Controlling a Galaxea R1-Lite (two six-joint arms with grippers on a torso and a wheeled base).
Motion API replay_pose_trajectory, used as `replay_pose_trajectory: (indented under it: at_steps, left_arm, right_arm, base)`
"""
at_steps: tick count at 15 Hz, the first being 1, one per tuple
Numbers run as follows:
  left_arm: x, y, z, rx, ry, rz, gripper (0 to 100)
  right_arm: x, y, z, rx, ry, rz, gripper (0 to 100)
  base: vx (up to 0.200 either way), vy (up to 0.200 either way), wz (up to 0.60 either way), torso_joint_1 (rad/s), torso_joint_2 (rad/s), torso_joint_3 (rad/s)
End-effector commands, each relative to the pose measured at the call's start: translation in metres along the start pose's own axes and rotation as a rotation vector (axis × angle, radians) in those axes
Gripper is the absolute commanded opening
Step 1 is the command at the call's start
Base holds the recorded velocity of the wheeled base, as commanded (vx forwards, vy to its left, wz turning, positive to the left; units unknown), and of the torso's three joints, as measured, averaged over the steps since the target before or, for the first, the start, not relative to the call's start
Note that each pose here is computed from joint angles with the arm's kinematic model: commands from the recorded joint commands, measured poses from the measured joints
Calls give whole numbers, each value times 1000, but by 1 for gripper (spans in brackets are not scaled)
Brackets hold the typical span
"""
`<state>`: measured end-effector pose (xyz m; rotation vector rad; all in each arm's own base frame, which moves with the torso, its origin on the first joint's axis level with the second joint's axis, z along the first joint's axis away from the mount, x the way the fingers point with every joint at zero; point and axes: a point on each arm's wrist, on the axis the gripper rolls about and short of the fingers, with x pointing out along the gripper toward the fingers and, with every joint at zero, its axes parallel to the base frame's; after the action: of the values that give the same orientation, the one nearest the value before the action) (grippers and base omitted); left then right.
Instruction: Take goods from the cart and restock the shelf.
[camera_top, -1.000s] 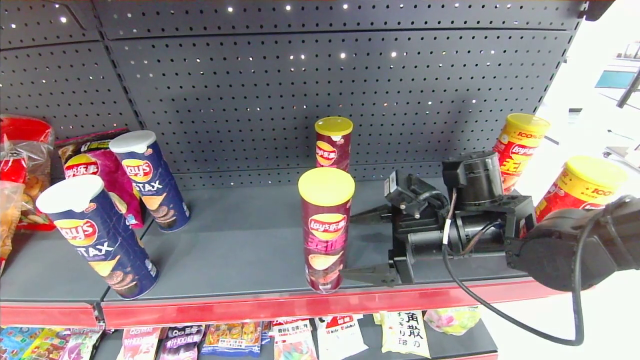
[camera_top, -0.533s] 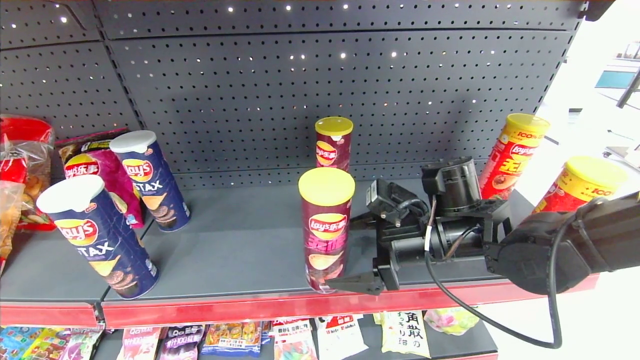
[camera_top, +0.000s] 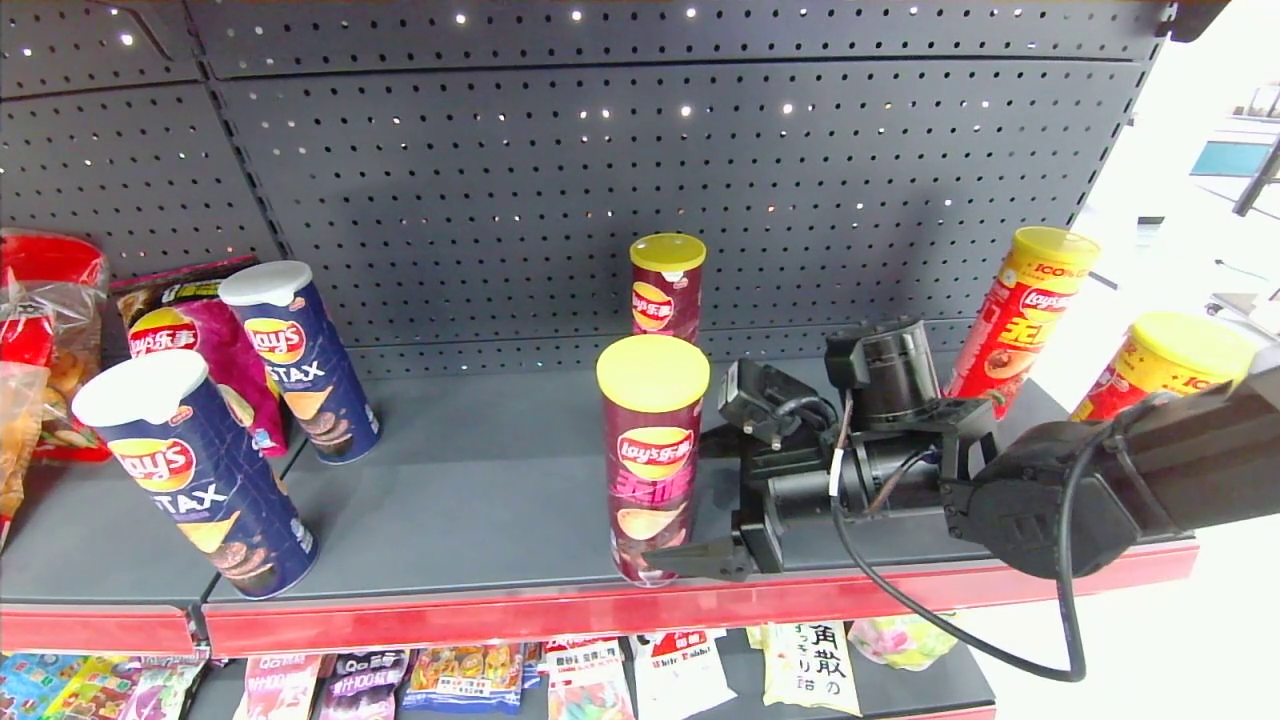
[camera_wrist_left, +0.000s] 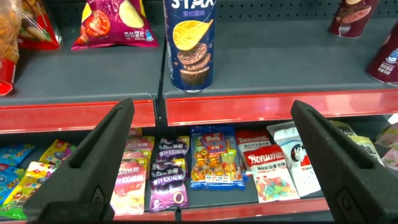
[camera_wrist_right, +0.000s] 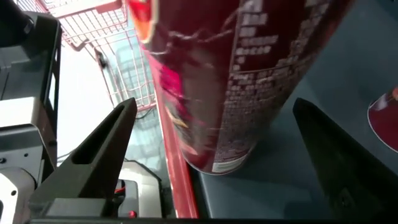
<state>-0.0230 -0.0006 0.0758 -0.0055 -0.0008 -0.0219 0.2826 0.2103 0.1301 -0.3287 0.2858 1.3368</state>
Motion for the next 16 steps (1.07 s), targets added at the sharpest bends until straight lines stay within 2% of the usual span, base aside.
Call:
replay_pose_trajectory:
  at_steps: [1, 8, 10, 11, 16]
  left_arm:
    - [0, 0, 0, -1, 1, 0, 100]
    - [0, 0, 0, -1, 1, 0, 100]
    - [0, 0, 0, -1, 1, 0, 100]
    - [0, 0, 0, -1, 1, 0, 100]
    - [0, 0, 0, -1, 1, 0, 100]
  right_arm:
    - [3, -1, -2, 4, 5, 3, 100]
    - [13, -11, 2, 28, -6, -17, 100]
    - [18, -13, 1, 6, -34, -27, 100]
    - [18, -13, 2, 1, -39, -28, 0]
    - [18, -12, 0, 9, -32, -25, 0]
  base:
    - [0, 0, 0, 0, 0, 0]
    - [0, 0, 0, 0, 0, 0]
    - [0, 0, 0, 0, 0, 0]
    - [0, 0, 0, 0, 0, 0]
    - [0, 0, 0, 0, 0, 0]
